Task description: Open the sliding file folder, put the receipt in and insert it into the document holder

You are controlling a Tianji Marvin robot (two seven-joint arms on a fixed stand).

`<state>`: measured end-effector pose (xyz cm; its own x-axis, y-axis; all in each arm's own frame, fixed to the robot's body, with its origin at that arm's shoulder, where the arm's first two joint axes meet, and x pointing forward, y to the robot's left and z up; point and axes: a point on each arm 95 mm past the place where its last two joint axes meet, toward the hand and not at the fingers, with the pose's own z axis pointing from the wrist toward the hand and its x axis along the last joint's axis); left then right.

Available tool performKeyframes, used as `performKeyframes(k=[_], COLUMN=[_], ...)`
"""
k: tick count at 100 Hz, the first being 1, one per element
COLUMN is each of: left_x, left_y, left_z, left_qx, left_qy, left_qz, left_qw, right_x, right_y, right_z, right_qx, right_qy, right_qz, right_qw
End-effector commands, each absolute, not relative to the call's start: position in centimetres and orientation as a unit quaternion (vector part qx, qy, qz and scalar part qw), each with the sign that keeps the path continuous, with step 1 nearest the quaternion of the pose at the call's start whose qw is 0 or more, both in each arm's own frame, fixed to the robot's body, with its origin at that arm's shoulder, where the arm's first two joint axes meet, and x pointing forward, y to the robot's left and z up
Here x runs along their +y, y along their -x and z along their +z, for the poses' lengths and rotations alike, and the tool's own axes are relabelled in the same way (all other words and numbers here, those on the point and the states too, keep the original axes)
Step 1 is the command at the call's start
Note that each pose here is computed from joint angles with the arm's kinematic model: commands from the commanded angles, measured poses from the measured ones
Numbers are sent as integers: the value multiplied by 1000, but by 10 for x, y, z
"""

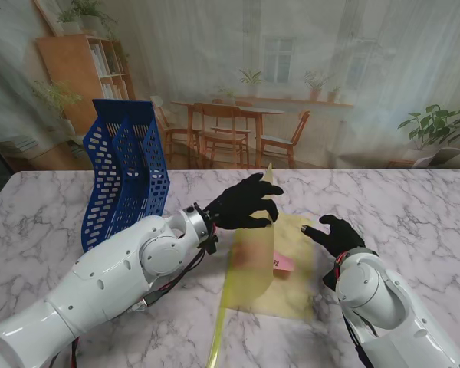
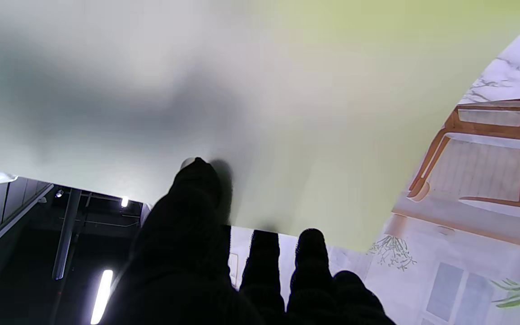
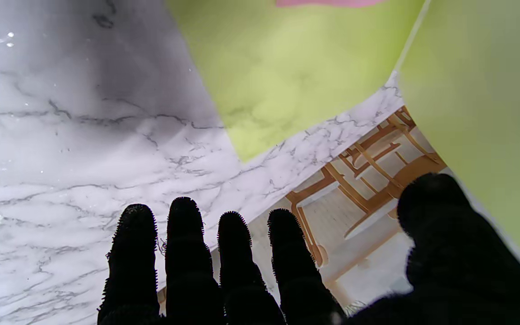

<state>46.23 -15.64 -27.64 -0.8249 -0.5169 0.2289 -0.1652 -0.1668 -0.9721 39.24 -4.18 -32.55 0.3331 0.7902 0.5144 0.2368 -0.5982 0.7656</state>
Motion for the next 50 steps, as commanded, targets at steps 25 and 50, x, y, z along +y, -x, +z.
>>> performKeyframes(k=[25, 50], left_x=[-154, -153], left_y=[-460, -461], left_z=[-265, -250], left_qx=[630, 632], left_qy=[256, 240], left_qz=[-722, -725], left_qw=[126, 130], right_x=[-39, -39], right_y=[-398, -399], right_z=[-338, -338], right_qx=[326, 318], right_qy=[-784, -793], right_qz=[445, 439], right_qw=[285, 278])
